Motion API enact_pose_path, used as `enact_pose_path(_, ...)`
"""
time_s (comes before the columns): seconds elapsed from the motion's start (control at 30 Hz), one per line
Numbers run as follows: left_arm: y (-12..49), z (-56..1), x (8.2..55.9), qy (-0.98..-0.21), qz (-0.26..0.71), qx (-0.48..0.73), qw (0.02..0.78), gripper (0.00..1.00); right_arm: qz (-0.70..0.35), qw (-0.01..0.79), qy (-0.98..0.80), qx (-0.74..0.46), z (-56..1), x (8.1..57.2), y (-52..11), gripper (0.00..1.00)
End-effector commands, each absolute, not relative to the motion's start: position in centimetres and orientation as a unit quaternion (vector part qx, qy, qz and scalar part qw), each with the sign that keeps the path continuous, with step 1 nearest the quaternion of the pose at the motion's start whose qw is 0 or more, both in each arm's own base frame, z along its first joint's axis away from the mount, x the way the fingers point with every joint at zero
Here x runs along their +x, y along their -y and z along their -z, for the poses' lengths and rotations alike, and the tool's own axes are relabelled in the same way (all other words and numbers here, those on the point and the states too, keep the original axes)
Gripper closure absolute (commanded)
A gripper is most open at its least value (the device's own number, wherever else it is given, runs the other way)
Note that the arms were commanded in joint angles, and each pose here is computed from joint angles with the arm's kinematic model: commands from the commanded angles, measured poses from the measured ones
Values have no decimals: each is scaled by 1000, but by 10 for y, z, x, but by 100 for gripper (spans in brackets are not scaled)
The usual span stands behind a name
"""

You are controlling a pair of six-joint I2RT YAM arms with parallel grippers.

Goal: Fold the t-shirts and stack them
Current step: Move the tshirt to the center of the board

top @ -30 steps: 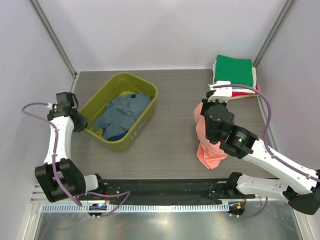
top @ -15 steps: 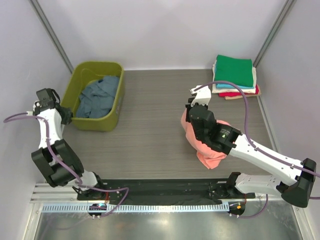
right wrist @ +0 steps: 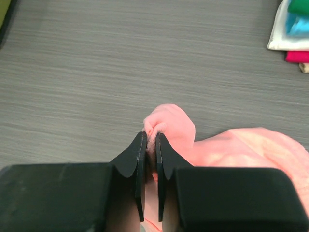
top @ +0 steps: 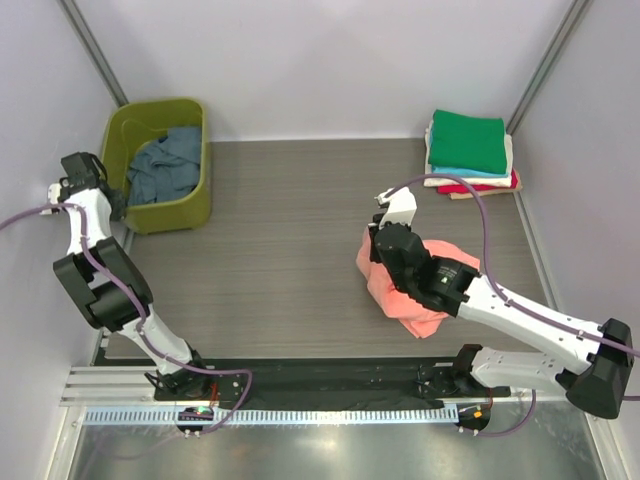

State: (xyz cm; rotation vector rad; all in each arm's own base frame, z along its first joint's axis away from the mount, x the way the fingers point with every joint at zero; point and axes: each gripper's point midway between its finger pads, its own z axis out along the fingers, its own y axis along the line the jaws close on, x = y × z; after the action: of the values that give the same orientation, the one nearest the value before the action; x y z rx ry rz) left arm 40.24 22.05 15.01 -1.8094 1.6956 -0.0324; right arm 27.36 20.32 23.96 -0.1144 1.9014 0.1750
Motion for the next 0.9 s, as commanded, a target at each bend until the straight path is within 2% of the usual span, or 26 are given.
enact_pose_path(0.0,-234,-173,443,-618,63,-682,386,96,-97,575,-811,-34,-243,276,-211,99)
enact_pose_path(0.03,-234,-176,444,-621,64,-677,389,77,-96,575,-812,-36,-242,276,-213,99)
enact_pose_path(0.1,-228,-188,441,-633,70,-662,396,53,-88,573,-814,-38,-240,279,-214,99)
enact_pose_path(0.13,-225,-191,439,-635,72,-658,398,35,-84,574,-814,-36,-240,280,-214,99)
enact_pose_path(0.23,-211,-208,422,-646,81,-642,405,17,-67,573,-816,-41,-237,286,-216,99)
enact_pose_path(0.33,-194,-222,399,-666,81,-617,411,6,-51,572,-818,-44,-234,292,-218,99)
enact_pose_path(0.43,-179,-232,372,-682,72,-599,414,0,-49,570,-819,-46,-235,296,-222,99)
enact_pose_path(0.63,-146,-230,326,-738,65,-536,405,0,-45,570,-819,-52,-237,302,-230,99)
enact_pose_path(0.77,-136,-230,298,-760,26,-510,403,0,-46,572,-818,-52,-243,305,-235,99)
enact_pose_path(0.87,-100,-235,297,-773,68,-471,419,0,-42,573,-817,-52,-246,311,-240,99)
